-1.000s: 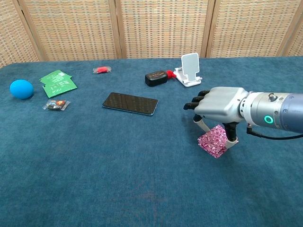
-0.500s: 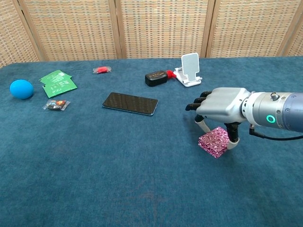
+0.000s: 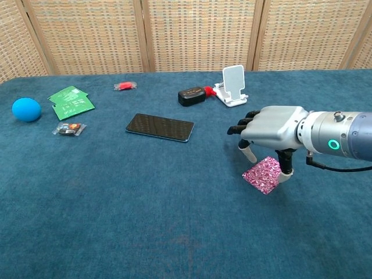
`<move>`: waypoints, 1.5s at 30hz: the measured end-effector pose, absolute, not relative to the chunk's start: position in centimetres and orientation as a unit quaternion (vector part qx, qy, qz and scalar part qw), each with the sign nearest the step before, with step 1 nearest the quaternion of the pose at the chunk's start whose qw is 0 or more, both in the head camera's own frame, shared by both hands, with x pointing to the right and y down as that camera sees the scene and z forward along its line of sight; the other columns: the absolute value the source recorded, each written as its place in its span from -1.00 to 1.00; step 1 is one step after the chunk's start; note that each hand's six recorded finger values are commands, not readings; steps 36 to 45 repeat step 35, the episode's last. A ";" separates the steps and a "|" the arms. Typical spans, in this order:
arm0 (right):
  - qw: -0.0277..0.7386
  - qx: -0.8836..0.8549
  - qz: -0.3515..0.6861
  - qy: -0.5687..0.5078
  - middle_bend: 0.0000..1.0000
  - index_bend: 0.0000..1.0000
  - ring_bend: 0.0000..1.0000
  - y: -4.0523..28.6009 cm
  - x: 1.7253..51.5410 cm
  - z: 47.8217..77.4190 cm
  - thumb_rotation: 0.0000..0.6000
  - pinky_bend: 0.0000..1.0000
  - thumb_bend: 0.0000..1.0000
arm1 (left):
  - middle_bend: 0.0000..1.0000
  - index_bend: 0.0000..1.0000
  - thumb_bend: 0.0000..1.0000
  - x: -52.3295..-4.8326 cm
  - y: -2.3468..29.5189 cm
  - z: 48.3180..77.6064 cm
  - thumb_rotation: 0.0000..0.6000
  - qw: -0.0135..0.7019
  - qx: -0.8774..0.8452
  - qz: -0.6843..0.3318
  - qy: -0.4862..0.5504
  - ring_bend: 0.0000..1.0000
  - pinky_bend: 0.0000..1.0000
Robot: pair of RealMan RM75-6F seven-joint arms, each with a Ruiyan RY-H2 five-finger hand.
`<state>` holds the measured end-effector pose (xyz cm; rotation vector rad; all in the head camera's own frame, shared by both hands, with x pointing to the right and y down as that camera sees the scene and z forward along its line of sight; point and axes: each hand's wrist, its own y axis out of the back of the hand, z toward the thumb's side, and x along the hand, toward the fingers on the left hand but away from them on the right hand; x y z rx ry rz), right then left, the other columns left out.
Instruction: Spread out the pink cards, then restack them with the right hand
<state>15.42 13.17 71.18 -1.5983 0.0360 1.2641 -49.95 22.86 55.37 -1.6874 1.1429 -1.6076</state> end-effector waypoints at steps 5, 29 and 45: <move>0.527 -0.672 0.520 -0.020 -0.87 -0.13 -0.88 12.0 15.7 68.6 1.00 -0.84 -0.55 | -1.00 -1.00 -1.00 -50.0 22.9 55.2 1.00 0.271 -0.625 -0.594 0.427 -1.00 -1.00; 0.430 -0.646 0.520 -0.356 -1.00 -1.00 -1.00 16.3 35.5 54.6 1.00 -1.00 -1.00 | -1.00 -1.00 -1.00 -49.2 24.2 52.5 1.00 0.313 -0.629 -0.560 0.439 -1.00 -1.00; 0.430 -0.629 0.536 -0.363 -1.00 -1.00 -1.00 19.0 38.9 54.8 1.00 -1.00 -1.00 | -1.00 -1.00 -1.00 -49.0 24.9 52.2 1.00 0.318 -0.631 -0.557 0.437 -1.00 -1.00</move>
